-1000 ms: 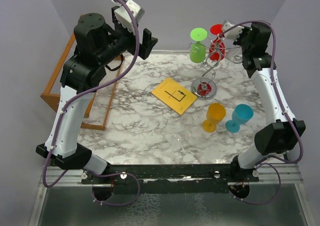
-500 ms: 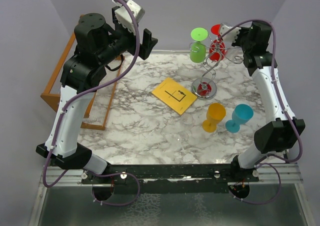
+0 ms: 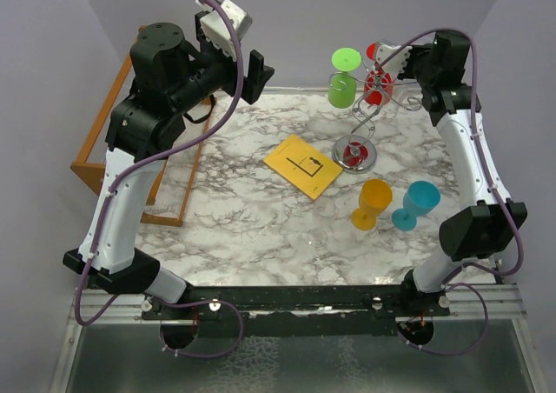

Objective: Place the wine glass upside down on the wine glass rack

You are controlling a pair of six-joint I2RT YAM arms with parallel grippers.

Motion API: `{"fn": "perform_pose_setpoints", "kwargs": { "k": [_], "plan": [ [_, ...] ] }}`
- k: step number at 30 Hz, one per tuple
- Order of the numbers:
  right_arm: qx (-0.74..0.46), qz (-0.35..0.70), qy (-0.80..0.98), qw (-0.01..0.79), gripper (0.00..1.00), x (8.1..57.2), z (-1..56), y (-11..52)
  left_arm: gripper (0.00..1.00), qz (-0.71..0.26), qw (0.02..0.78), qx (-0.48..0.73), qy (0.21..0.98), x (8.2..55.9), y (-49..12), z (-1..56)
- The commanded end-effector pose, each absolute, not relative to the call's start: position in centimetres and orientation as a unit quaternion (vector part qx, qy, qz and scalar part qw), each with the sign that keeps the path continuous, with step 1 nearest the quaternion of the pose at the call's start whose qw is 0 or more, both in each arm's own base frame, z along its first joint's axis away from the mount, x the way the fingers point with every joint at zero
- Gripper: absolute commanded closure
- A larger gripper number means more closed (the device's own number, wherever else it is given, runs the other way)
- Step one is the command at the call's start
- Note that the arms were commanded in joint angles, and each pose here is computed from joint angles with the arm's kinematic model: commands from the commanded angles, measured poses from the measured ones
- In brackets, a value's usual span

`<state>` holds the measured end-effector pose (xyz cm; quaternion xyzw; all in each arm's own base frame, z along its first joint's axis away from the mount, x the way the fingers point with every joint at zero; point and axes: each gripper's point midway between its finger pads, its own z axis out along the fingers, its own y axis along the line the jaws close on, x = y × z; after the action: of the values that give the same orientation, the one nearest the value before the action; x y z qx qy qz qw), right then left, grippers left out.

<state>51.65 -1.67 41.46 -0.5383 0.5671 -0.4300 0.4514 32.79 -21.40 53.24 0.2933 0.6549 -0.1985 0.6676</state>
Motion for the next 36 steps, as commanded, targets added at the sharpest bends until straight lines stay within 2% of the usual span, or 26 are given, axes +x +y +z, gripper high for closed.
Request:
{"fn": "perform_pose_setpoints", "kwargs": {
  "k": [1, 18, 36],
  "plan": [
    [-0.616, -0.397, 0.540, 0.413, 0.99, 50.8, 40.1, -0.2, 0.18, -0.193, 0.676, 0.288, 0.650, 33.0, -21.0, 53.9],
    [-0.646, -0.359, 0.545, 0.395, 0.99, 48.6, 39.1, 0.4, 0.18, -0.192, 0.674, 0.290, 0.651, 33.1, -21.1, 53.7],
    [-0.625, -0.381, 0.569, 0.374, 0.99, 46.1, 39.8, -1.3, 0.18, -0.193, 0.676, 0.291, 0.649, 32.8, -21.0, 53.8]
  ]
}}
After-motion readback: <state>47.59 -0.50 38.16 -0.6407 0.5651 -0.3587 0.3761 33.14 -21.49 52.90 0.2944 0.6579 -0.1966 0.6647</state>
